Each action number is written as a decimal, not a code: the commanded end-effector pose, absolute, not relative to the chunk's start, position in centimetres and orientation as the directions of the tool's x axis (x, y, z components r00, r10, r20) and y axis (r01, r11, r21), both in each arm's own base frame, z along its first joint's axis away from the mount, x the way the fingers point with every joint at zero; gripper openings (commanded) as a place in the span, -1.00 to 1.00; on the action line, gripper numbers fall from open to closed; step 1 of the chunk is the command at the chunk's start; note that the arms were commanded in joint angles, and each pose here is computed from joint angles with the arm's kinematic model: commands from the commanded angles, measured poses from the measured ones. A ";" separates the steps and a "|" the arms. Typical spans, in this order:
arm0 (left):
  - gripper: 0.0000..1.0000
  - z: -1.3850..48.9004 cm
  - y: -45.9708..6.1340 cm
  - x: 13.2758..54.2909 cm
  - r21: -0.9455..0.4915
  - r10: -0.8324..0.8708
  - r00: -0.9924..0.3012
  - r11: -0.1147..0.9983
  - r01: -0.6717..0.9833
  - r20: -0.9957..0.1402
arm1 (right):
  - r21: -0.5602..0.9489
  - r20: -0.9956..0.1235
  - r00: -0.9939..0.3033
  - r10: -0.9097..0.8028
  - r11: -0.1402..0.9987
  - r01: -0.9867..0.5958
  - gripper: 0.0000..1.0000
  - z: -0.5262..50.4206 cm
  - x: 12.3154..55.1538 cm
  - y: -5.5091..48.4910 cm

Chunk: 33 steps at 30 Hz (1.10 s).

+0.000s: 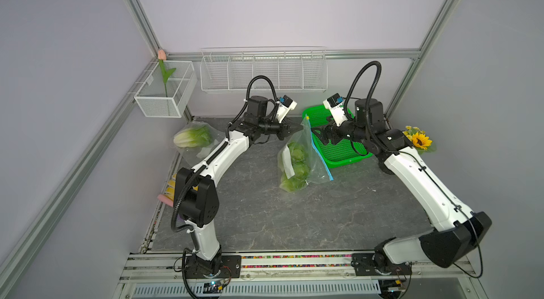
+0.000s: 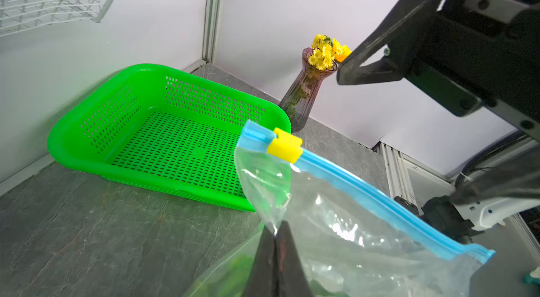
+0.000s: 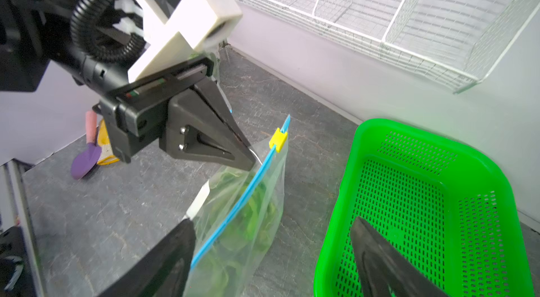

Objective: Open the zip-top bag and take out the chinese cabbages
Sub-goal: Adjust the zipper food storage bag at the center of the board.

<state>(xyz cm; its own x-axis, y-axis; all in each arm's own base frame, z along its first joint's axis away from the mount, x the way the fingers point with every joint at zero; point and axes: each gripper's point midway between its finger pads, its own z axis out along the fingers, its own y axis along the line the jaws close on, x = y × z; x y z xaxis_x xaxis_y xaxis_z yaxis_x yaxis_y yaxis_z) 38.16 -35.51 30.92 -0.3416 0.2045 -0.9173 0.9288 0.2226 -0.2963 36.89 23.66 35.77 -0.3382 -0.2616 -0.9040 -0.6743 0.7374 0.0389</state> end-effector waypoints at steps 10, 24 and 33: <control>-1.00 32.3 -35.1 38.2 -0.259 0.176 -0.305 0.244 0.935 -0.936 | 0.101 -0.886 -0.433 -0.168 0.841 -0.532 0.66 34.2 39.9 25.4; -1.00 32.2 -34.9 37.6 -0.246 0.182 -0.292 0.238 0.940 -0.939 | 0.164 -0.859 -0.483 -0.170 0.802 -0.575 -0.65 33.0 40.3 25.9; 0.70 33.5 -33.5 36.5 -0.214 0.121 -0.249 0.243 0.946 -0.961 | 0.222 -0.903 -0.398 -0.159 0.621 -0.752 -0.86 36.1 38.0 25.6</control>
<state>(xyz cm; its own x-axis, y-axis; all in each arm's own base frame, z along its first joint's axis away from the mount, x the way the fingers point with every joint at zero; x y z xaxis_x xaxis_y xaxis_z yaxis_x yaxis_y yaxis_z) 37.09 -34.22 30.97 -0.3145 0.1752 -0.9330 0.9293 0.2575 -0.2649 40.26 24.81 32.71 -0.4966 -0.1565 -0.8538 -0.6244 0.7477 0.2261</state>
